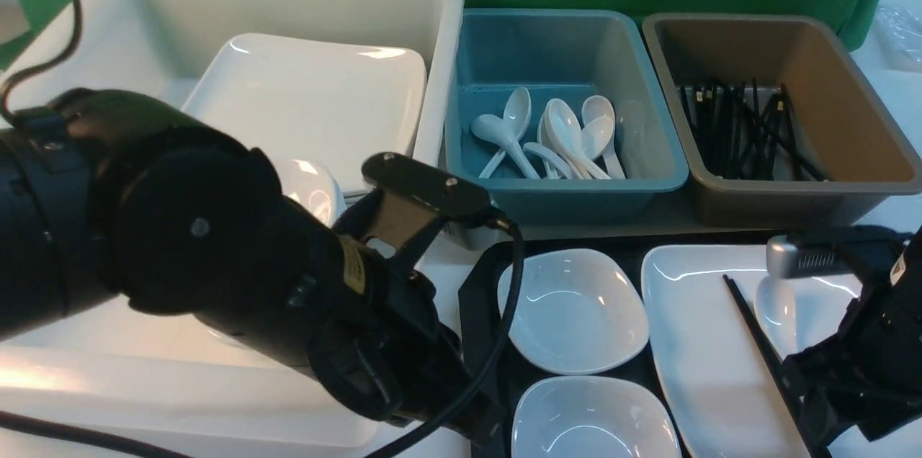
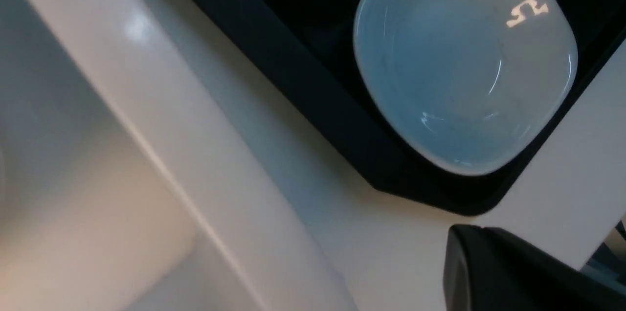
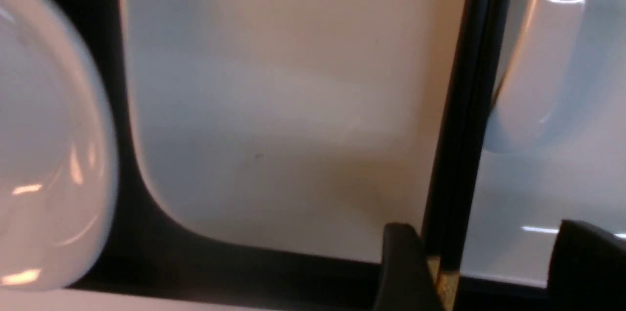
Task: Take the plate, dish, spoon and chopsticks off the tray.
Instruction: Use the right arm to grab a pair of chopsticks from the plate
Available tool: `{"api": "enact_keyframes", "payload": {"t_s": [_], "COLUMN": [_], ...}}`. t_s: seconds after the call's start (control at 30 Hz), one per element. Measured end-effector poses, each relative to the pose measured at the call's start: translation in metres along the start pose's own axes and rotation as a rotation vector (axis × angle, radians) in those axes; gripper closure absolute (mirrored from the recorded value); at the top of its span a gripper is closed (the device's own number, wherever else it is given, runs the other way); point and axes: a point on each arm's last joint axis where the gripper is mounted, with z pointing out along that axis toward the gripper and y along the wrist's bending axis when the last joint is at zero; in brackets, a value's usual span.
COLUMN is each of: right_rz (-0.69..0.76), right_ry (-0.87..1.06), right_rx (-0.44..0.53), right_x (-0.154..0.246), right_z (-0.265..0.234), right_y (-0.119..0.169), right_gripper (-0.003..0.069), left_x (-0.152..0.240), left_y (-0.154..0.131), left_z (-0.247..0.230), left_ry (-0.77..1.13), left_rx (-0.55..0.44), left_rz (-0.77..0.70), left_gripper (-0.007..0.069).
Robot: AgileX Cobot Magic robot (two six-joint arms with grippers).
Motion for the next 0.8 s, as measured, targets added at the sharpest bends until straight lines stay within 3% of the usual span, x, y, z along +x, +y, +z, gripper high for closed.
{"api": "enact_keyframes", "payload": {"t_s": [0.3,0.67,0.8], "right_rz": [0.031,0.059,0.065], "right_ry": [-0.049,-0.027,-0.008], "right_rx": [0.001,0.003,0.000], "right_x": [0.006,0.002,0.001], "right_z": [0.023,0.035,0.040], "right_y": [-0.002,-0.003,-0.003], "right_gripper": [0.0227,0.0230,0.0288], "left_x": [-0.027,-0.054,-0.063], "left_y": [-0.007,-0.010,-0.011], "left_z": [0.004,0.043,0.047], "left_ry": [-0.283,-0.151,-0.139], "left_rx": [0.057,0.119,0.130], "left_rz": [0.227,0.275,0.279], "left_gripper": [0.0624,0.0624,0.0624]}}
